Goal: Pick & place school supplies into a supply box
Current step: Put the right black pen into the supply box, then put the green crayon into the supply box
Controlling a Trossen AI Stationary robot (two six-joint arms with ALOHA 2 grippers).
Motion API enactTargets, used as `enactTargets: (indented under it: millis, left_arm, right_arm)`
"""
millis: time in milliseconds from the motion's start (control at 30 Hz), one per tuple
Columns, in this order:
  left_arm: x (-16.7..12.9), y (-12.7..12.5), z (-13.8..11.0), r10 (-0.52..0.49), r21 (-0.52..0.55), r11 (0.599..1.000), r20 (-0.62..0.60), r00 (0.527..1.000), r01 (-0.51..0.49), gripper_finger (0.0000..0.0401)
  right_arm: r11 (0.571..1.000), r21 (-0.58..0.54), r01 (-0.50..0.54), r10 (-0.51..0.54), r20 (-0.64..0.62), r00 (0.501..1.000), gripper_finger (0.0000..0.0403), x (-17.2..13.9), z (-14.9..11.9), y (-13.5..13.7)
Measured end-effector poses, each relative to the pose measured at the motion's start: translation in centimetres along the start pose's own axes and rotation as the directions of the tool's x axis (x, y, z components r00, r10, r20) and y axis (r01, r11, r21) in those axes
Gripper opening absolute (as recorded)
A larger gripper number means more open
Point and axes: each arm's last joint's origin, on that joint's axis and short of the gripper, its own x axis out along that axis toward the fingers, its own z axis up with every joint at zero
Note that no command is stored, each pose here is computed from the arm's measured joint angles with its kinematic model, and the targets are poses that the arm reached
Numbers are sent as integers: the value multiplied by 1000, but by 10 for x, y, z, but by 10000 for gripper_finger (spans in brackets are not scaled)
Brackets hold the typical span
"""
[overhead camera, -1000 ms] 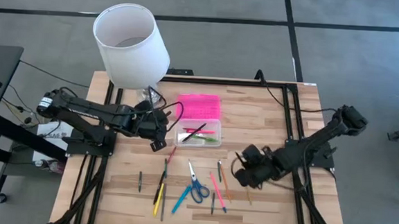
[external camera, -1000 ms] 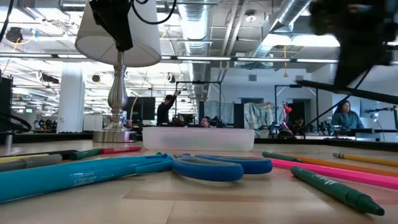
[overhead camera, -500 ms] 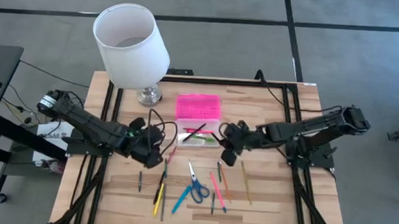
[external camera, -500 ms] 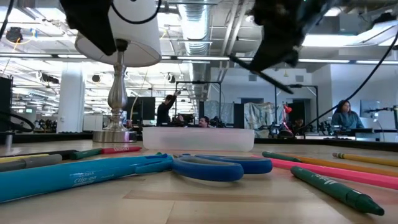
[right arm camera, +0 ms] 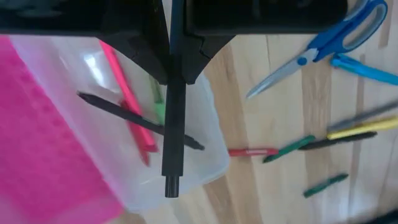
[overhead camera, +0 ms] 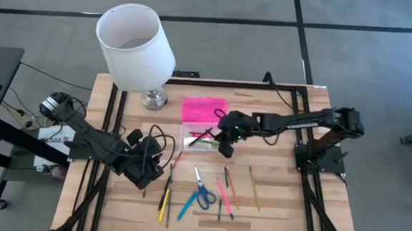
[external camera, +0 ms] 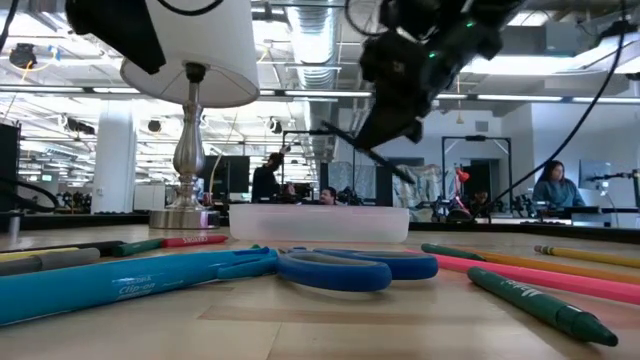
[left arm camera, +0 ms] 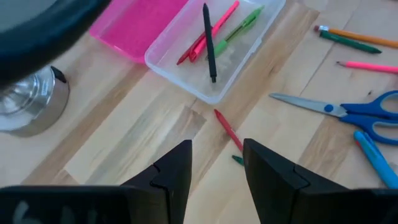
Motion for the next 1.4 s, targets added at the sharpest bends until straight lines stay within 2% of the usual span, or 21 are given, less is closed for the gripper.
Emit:
enactTargets:
  millis: [367, 567, 867, 1200, 1400]
  left_arm:
    - [-12, -3, -13, -5, -100, 995, 44, 999, 9, 139]
    - [-16, -4, -18, -15, -128, 991, 52, 999, 21, 139]
    - [-18, -1, -22, 18, -127, 992, 58, 998, -11, 139]
    - [-19, 2, -21, 46, -120, 992, 99, 994, -34, 139]
    - [-19, 2, -21, 47, -121, 992, 99, 994, -34, 139]
  right_arm:
    - [990, -137, 3, -7, -27, 1000, 7, 33, 37, -8]
    - [987, -161, 23, -41, -110, 993, 7, 45, 36, -21]
    - [965, -261, 19, -58, -144, 988, 10, 58, 30, -29]
    - [960, -276, 48, -92, -148, 985, 66, 58, 29, -31]
    - [969, -239, 60, -98, -150, 984, 107, 57, 29, -34]
